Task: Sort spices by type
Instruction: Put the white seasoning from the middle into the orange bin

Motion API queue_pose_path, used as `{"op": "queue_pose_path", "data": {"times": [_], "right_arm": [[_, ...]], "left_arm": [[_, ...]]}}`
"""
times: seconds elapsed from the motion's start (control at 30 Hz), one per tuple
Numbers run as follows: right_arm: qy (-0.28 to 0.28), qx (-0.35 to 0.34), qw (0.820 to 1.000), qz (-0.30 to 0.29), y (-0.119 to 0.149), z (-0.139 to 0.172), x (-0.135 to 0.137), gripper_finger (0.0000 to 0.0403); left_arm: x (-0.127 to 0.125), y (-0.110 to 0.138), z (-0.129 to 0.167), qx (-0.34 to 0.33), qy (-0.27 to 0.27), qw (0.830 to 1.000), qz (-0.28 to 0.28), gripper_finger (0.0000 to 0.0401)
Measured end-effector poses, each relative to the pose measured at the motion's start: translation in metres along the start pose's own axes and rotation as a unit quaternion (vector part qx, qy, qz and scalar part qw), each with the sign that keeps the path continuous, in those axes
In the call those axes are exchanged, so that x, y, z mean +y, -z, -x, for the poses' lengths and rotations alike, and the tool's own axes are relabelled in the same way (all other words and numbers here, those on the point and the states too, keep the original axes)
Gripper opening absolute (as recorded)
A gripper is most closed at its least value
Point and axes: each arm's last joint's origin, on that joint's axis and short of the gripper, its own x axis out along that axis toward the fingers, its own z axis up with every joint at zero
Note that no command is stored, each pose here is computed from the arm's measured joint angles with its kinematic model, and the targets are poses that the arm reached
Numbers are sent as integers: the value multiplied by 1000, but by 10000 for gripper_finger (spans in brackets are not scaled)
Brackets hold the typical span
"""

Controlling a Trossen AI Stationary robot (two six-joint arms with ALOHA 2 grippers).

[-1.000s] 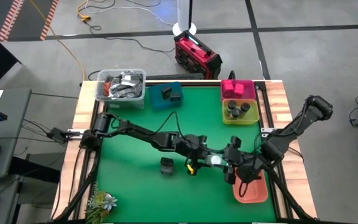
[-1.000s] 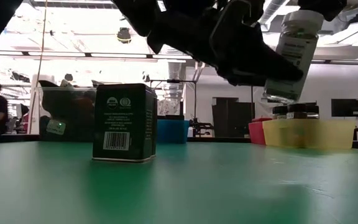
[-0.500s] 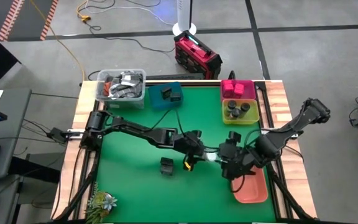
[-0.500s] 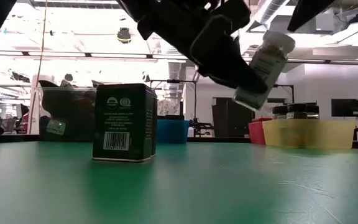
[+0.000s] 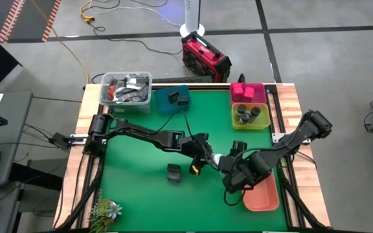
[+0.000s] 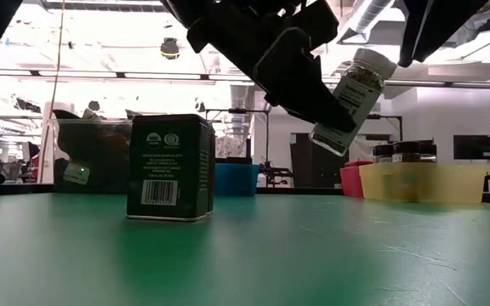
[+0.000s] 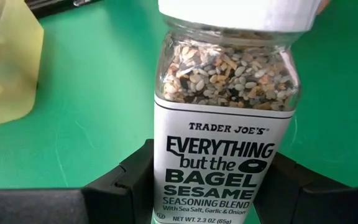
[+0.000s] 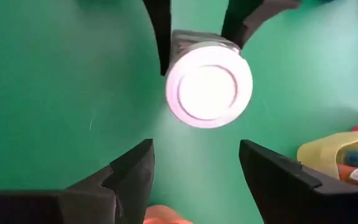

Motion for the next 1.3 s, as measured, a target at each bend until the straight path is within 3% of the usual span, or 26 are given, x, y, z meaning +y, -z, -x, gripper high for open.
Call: {"op": "queue_pose_path", "data": {"times": [0.2, 0.4, 0.83, 1.1, 1.3], "right_arm": [[-7, -13, 999, -47, -2, 8, -13, 271], [-21, -31, 998, -47, -6, 12, -17, 279], [-22, -63, 996, -60, -21, 5, -24, 367], [-14, -65, 996, -58, -20, 0, -25, 364], [-20, -69, 996, -55, -21, -2, -23, 315]], "left_arm": [[1, -3, 3, -5, -1, 1000, -8, 193], [0, -3, 3, -7, -2, 1000, -13, 193], [2, -10, 3, -40, -11, 999, -13, 196], [2, -12, 4, -53, -13, 998, -10, 195], [3, -15, 4, -69, -16, 997, -4, 195]]}}
